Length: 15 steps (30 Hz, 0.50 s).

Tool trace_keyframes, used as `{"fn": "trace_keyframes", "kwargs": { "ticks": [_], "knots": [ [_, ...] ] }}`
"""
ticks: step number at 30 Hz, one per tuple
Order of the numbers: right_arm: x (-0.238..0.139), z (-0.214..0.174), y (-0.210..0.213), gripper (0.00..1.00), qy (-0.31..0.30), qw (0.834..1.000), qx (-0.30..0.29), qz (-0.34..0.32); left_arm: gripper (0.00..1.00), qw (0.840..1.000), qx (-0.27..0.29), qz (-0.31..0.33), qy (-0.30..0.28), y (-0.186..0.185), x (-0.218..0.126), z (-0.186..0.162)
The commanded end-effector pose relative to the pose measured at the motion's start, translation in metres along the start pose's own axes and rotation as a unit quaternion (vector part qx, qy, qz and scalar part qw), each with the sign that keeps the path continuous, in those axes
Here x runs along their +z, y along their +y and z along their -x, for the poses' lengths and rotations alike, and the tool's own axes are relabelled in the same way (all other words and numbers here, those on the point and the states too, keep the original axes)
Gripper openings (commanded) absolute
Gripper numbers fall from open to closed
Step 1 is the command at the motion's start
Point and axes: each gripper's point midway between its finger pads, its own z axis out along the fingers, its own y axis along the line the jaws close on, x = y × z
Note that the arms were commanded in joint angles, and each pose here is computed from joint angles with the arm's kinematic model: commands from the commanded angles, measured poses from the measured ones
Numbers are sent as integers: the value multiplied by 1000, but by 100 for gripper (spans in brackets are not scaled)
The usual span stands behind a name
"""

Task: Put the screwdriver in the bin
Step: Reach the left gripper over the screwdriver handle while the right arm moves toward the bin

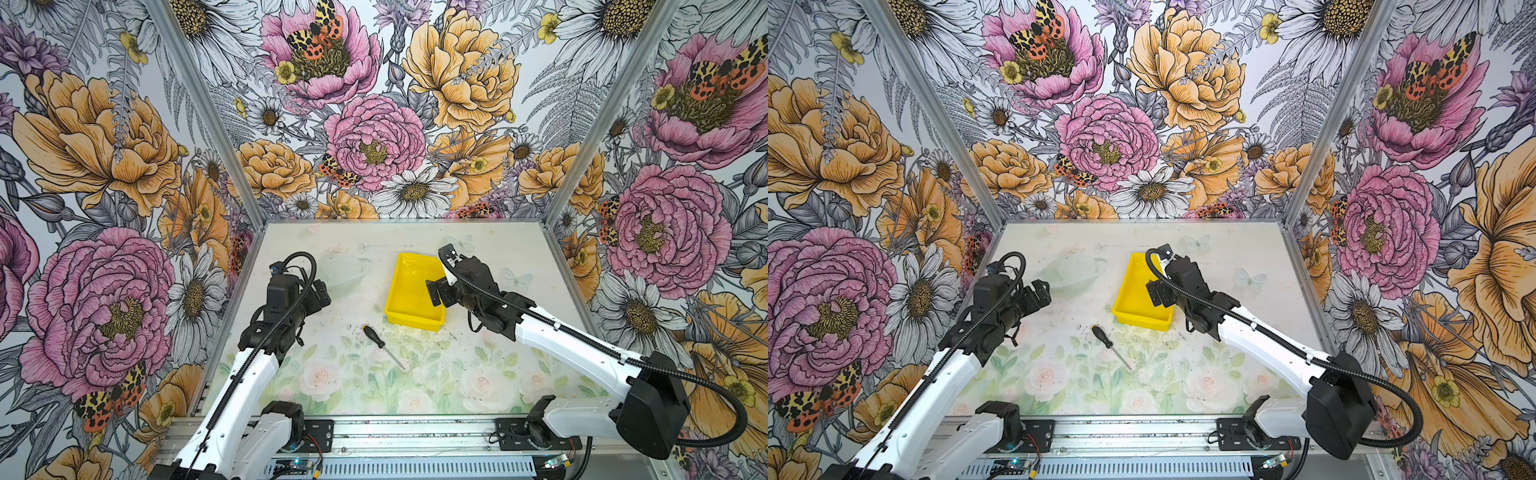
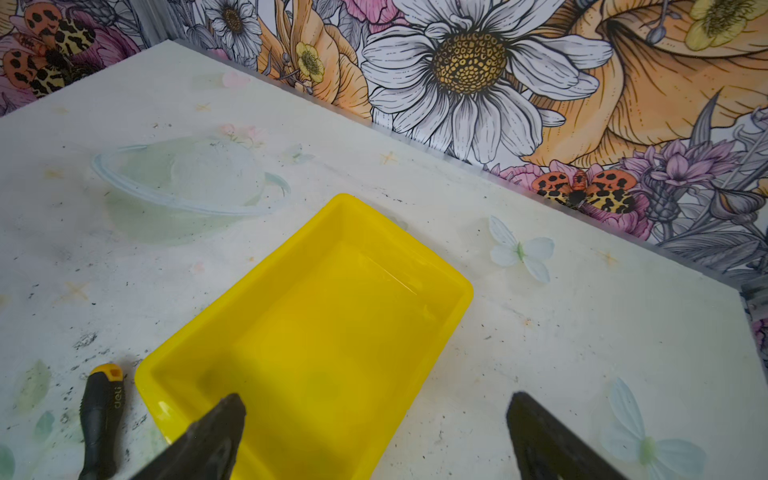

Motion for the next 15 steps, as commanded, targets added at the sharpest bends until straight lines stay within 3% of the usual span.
{"fn": "trace_keyframes", "kwargs": {
  "ticks": [1, 6, 15],
  "knots": [
    [0, 9, 23, 100, -4, 999, -40, 36, 99, 999, -16, -5, 51, -8, -4, -21],
    [-11, 2, 58, 100, -9, 990, -111, 86, 99, 997, -31, -5, 77, -25, -8, -43],
    [-46, 0, 82, 99, -40, 972, -160, 166, 99, 995, -64, -1, 81, -47, -17, -75]
  ]
}}
